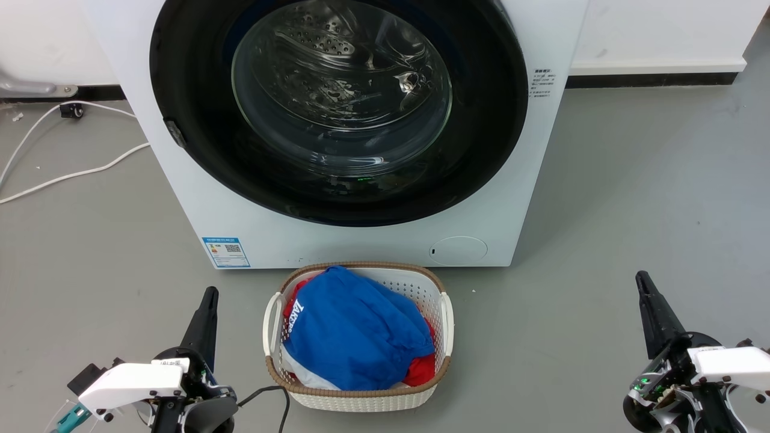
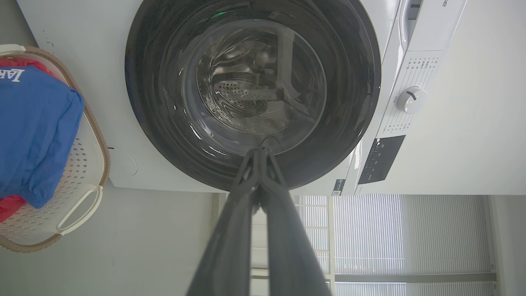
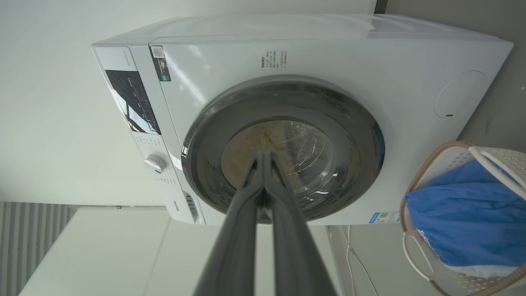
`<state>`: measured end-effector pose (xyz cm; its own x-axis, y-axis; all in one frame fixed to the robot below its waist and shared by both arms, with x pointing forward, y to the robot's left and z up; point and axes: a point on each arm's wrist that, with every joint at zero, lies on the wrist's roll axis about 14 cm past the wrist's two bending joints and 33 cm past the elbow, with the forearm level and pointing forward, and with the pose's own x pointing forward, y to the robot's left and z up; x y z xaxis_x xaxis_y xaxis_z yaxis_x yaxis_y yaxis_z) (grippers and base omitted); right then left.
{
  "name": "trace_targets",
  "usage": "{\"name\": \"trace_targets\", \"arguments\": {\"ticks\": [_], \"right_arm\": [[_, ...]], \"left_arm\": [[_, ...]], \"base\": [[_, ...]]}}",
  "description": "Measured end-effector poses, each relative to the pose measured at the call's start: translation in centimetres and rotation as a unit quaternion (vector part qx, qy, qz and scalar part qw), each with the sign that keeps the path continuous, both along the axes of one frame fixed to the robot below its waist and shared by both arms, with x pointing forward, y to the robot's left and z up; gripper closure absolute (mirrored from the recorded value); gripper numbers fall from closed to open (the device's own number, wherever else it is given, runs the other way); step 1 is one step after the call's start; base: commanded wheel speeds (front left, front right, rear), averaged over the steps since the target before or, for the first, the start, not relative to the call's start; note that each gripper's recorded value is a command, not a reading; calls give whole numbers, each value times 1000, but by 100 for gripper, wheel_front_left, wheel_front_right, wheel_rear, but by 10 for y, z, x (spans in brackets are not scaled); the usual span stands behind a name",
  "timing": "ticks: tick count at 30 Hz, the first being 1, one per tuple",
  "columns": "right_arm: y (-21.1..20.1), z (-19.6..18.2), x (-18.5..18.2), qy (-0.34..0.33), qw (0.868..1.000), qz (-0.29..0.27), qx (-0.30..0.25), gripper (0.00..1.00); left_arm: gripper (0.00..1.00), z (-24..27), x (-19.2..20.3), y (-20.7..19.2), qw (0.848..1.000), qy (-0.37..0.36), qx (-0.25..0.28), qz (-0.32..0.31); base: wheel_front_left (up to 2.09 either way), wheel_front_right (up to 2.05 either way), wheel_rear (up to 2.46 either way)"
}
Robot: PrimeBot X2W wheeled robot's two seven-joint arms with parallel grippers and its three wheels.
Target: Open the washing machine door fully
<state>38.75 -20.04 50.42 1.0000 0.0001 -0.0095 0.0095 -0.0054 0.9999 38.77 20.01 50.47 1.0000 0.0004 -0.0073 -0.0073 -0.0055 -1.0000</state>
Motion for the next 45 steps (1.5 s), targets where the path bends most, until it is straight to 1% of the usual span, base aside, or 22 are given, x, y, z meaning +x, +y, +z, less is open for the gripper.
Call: {"name": "trace_targets", "arguments": {"ticks": [15, 16, 21, 24, 29, 33, 40, 45], "right_arm": [[0, 0, 0, 0, 1000, 0, -1, 100], [0, -1, 0, 1, 1000, 0, -1, 0], [-1, -27, -12, 40, 999, -4, 2, 0], [-2, -30, -15, 45, 999, -10, -7, 0], [-3, -19, -12, 31, 997, -11, -67, 0], [0, -11, -12, 20, 992, -6, -126, 0], [4, 1, -12, 2, 976, -4, -216, 0], [6, -5, -16, 9, 962, 1, -271, 0]], "left_arm": [[100, 0, 0, 0, 1000, 0, 0, 1], [0, -1, 0, 0, 1000, 1, -1, 1], [0, -26, -12, -1, 999, 39, -5, 3], [0, -26, -13, 2, 999, 40, 1, 9], [0, -19, -11, 5, 998, 35, 51, 16], [0, -13, -9, 2, 995, 34, 96, 13], [0, -11, -9, -8, 982, 42, 183, 3], [0, -8, -9, -12, 970, 43, 238, 1]], "base": [[0, 0, 0], [0, 0, 0], [0, 0, 0], [0, 0, 0], [0, 0, 0], [0, 0, 0], [0, 0, 0], [0, 0, 0]]}}
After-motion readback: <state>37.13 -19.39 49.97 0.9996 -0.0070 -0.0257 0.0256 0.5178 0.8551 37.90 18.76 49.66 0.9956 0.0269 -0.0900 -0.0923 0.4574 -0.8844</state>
